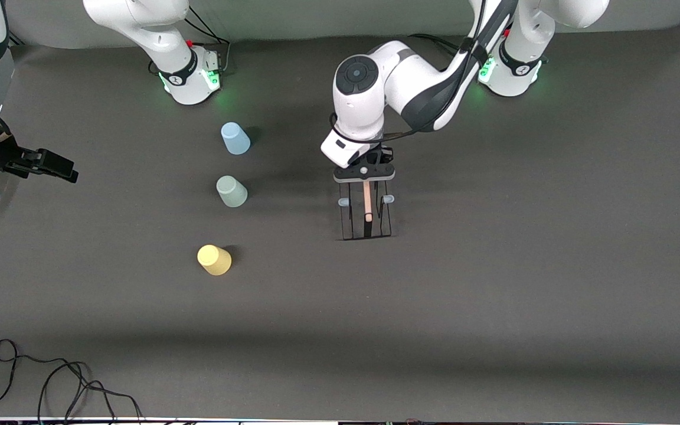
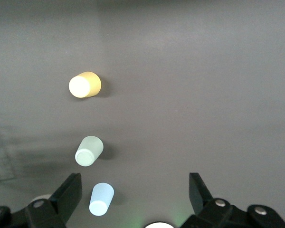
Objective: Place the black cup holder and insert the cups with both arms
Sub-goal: 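Carry the black rack with the left gripper to the table middle, then release the rack and raise the left gripper while the right gripper reaches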
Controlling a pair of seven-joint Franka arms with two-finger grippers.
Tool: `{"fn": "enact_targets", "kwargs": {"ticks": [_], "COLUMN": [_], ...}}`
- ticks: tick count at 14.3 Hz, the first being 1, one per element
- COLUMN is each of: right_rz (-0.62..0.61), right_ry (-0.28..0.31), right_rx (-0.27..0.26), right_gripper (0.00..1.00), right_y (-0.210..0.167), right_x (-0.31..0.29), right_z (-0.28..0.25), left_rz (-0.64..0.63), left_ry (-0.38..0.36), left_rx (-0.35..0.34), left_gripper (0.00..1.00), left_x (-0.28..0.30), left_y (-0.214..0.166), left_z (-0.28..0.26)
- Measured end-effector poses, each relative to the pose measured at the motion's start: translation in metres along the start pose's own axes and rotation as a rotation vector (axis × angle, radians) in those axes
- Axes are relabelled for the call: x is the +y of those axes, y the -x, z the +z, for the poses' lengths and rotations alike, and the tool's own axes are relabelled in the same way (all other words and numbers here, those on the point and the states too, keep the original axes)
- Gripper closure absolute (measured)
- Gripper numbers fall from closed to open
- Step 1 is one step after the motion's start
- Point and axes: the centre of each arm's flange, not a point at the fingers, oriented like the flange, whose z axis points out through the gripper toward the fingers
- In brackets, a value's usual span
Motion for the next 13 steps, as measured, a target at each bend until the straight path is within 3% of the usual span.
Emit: {"fn": "enact_targets", "kwargs": {"ticks": [8,11,13], "right_rz": [-0.008,-0.024,-0.053], "right_ry": [-0.002,0.001,-0.012], "right_rx": [-0.053,-0.095,-0.089], "right_gripper": [0.00,0.00,0.01], "right_y": [0.007,0.019,0.029], "right_x": [-0.004,-0.011,-0.027], "right_z": [0.015,0.033,0.050], "left_rz": [0.009,-0.001,-0.009], "left_ry": [-0.011,-0.005,-0.002], "left_rx": [0.014,0.023,0.026], "left_gripper": [0.84,0.58,0.37], "left_x": [0.006,0.005,0.002], "left_y": [-0.006,-0.013,-0.018], "left_z": [0.026,0.020,0.017]}}
